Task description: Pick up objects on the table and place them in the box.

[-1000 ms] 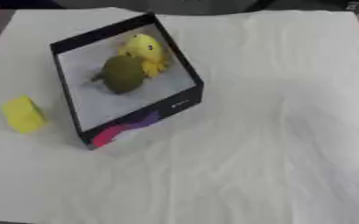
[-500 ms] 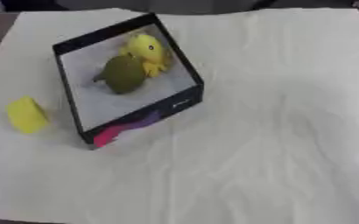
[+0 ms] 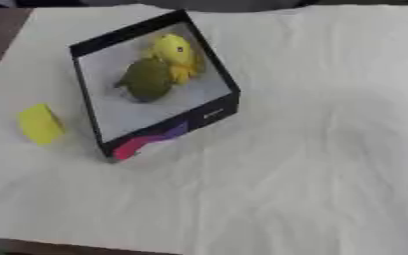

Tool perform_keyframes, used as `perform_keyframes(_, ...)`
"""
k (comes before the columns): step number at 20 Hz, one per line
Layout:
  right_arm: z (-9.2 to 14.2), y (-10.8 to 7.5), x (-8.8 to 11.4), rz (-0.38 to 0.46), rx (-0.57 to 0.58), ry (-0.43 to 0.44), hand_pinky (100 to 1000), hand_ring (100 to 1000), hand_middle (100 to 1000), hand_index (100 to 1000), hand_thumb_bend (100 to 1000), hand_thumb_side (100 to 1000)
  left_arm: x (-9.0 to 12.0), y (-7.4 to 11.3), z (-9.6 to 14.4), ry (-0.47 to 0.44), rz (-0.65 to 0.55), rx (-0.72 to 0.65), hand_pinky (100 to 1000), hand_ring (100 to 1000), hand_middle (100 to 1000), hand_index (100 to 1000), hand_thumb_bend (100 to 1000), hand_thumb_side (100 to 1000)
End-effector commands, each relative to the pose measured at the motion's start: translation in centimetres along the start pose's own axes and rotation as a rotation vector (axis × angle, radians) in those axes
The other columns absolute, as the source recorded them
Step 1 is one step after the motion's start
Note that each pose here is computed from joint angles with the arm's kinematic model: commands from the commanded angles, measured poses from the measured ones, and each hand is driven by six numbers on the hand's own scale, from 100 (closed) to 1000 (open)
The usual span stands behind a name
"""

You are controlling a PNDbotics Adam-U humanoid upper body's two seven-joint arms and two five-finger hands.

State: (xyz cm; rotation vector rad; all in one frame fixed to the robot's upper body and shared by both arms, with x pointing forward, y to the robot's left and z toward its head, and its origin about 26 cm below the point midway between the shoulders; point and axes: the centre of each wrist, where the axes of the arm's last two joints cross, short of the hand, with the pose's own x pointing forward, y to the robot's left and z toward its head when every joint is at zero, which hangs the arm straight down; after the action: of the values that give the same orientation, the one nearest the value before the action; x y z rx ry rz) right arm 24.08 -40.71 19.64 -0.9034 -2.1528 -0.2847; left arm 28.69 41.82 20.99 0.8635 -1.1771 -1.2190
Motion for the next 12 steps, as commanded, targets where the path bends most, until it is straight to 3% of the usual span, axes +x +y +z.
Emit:
perform_keyframes(1, -0.4, 0.2, 0.7, -0.002, 0.016, -0.013, 922, 1000, 657, 881, 100, 496, -0.4, 0.7, -0.2, 0.015, -0.023, -0.017, 880, 807, 800, 876, 619, 567)
perform_keyframes(12, -0.3, 0.5, 0.7, 0.001, 0.023, 0.007, 922, 1000, 655, 880, 100, 504, 0.9, 1.2, -1.0, -0.064, 0.011, -0.044, 887, 815, 814, 883, 598, 606)
